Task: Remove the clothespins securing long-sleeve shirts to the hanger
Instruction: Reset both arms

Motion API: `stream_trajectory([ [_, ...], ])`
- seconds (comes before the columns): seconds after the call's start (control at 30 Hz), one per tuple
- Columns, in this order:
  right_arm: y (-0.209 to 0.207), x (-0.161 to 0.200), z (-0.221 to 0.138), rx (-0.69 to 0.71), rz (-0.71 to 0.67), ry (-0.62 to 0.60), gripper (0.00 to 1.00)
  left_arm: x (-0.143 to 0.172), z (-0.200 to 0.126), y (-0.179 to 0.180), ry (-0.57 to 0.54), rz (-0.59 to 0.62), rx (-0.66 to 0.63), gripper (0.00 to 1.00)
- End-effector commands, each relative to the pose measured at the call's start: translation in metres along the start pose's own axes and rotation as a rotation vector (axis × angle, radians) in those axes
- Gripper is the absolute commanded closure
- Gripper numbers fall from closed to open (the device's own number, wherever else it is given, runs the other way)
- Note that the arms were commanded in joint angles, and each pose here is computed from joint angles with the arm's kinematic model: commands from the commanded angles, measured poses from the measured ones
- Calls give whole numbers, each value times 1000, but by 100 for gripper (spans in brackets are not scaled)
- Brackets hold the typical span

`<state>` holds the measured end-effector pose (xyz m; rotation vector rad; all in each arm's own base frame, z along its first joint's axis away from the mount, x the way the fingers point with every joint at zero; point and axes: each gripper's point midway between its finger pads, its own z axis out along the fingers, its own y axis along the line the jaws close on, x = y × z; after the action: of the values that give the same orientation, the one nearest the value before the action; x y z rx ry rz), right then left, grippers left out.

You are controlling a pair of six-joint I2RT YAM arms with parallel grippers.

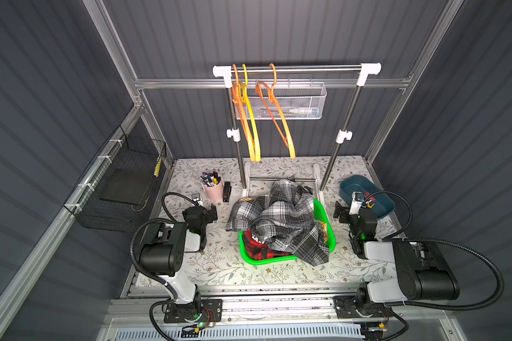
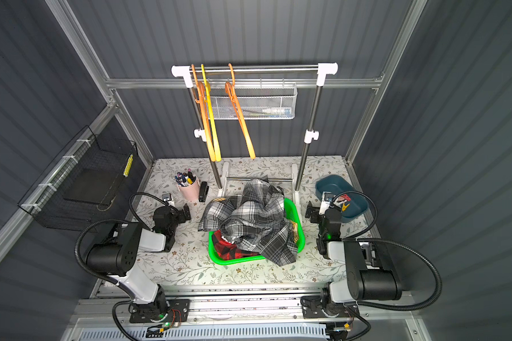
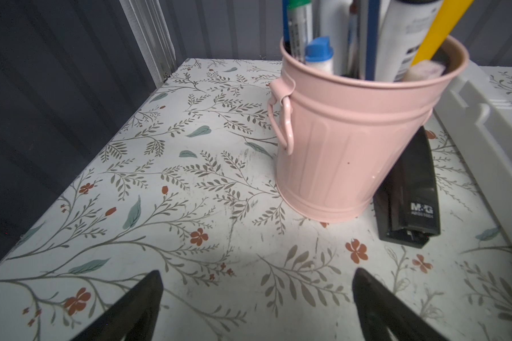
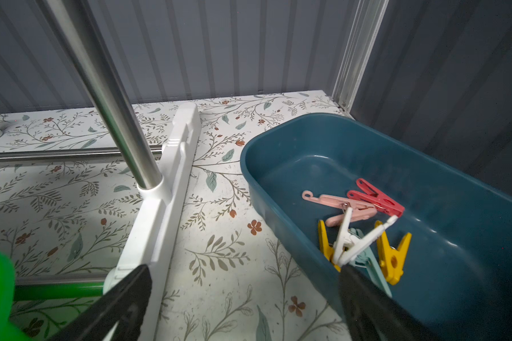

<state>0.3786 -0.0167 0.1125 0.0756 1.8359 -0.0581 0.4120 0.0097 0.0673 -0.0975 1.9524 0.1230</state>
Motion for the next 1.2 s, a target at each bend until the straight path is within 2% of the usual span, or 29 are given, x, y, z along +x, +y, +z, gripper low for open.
stream_trajectory([
  [0.0, 0, -7, 3, -10, 3, -12, 1, -1, 4, 0, 3, 2, 0, 0],
  [0.27, -7, -9, -7, 24, 21, -67, 1, -1, 3, 0, -3, 6, 1, 0],
  [0.4, -6, -7, 5, 18, 20, -4, 1, -1, 3, 0, -2, 6, 1, 0],
  [0.53, -8, -10, -13, 40, 17, -98, 1, -1, 3, 0, -3, 6, 2, 0],
  [0.6, -12, -8, -4, 66, 25, -58, 1, -1, 3, 0, -3, 5, 2, 0],
  [0.67, -9, -6, 5, 34, 31, 1, 1, -1, 3, 0, -3, 6, 2, 0],
  [0.8, -13, -9, -11, 60, 36, -89, 1, -1, 3, 0, -3, 6, 2, 0],
  [0.93, -21, -7, 5, 105, 58, 0, 1, -1, 3, 0, -3, 5, 2, 0],
  [1.0, -28, -9, -1, 138, 72, -40, 1, -1, 3, 0, -3, 6, 2, 0],
  [1.17, -31, -8, 0, 163, 76, -31, 1, -1, 3, 0, -3, 5, 3, 0],
])
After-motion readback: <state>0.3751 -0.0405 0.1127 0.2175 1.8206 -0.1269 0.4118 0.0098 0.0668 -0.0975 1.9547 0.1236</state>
